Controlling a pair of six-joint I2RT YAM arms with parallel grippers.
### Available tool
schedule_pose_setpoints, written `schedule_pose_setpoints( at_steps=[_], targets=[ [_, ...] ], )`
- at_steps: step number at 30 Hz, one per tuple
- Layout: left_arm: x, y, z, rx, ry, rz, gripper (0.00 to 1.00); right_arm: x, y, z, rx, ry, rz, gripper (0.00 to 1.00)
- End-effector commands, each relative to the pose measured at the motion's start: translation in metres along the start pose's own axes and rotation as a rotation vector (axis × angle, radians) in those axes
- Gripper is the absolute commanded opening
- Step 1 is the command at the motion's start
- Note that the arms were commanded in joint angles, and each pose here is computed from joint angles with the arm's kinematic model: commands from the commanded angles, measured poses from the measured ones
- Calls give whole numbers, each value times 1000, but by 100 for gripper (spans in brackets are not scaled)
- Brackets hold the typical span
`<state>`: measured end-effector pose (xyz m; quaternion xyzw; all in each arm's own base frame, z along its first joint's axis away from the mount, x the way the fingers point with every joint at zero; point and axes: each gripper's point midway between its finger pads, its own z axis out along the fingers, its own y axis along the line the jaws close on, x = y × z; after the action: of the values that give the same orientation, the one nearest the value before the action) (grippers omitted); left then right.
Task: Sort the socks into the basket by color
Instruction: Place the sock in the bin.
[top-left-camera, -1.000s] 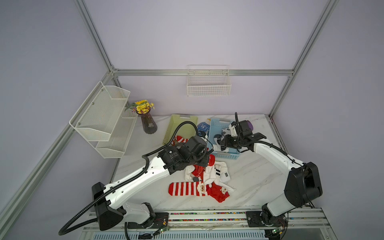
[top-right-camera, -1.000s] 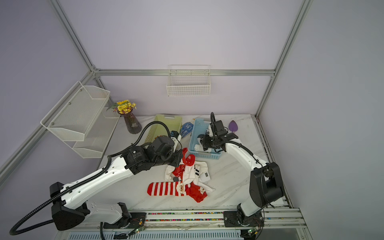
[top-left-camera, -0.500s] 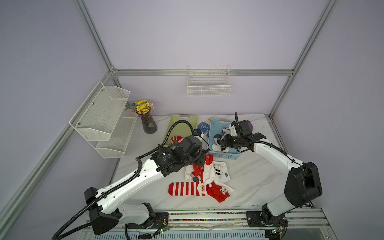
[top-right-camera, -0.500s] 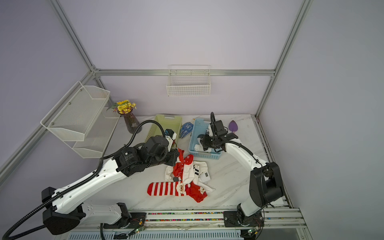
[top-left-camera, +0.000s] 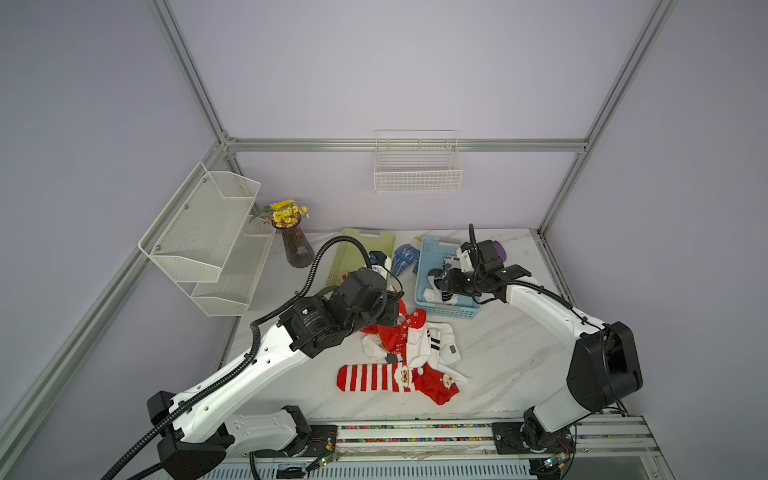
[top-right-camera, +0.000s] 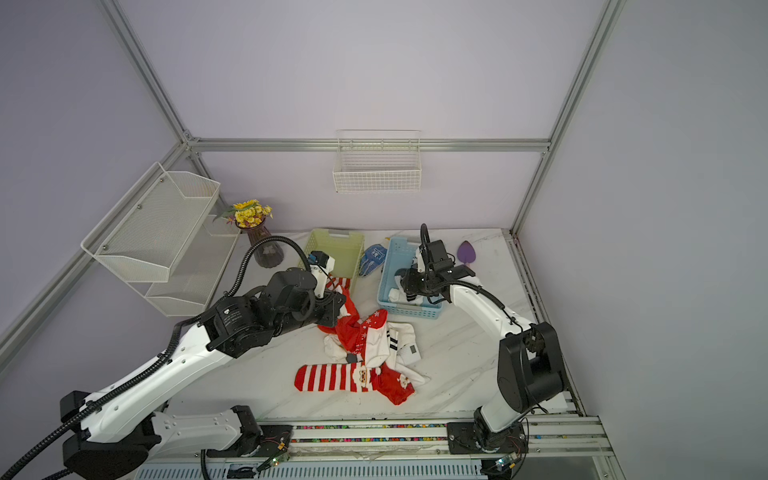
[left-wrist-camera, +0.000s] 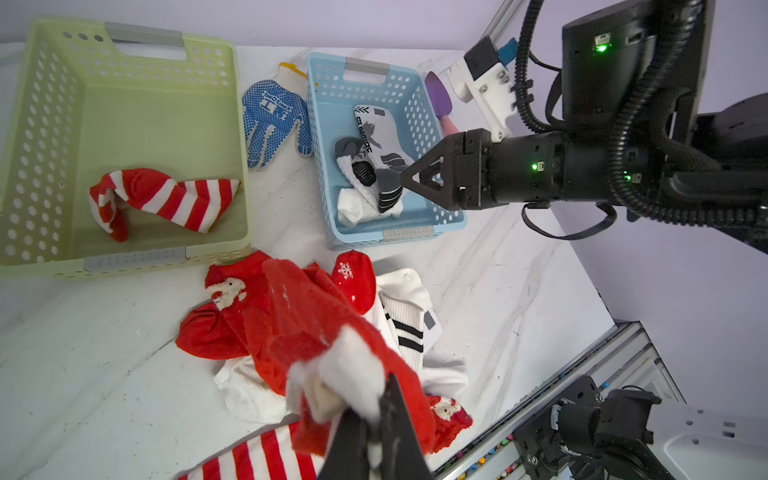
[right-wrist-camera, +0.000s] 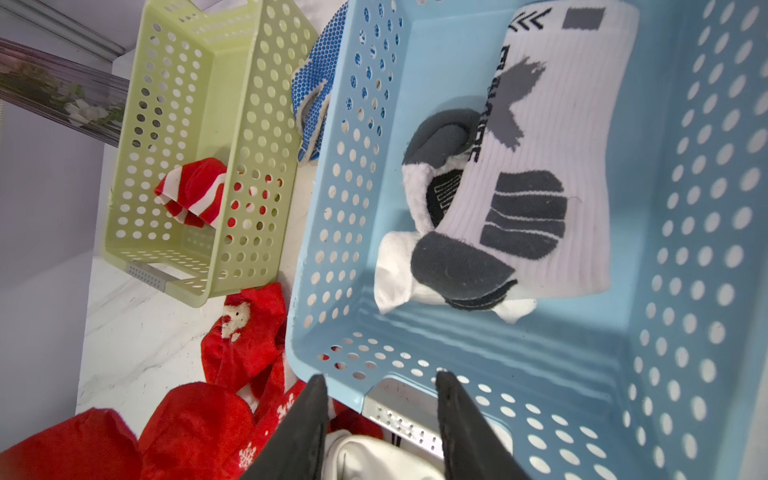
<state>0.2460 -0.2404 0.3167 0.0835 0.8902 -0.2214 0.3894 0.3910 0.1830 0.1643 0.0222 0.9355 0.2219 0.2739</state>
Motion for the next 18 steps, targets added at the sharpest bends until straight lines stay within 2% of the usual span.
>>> schedule_pose_setpoints(
  at_steps=[1, 11, 18],
  targets=[
    [-16, 8, -9, -14, -48, -2, 6, -11, 8, -3, -21, -26, -17, 46],
    [-57, 33, -3, -50, -84, 20, 7, -11, 8, -7, -18, -26, -18, 46],
    [-90, 56, 17, -94, -93, 47, 7, -12, 10, -9, -15, -26, -18, 46]
  ],
)
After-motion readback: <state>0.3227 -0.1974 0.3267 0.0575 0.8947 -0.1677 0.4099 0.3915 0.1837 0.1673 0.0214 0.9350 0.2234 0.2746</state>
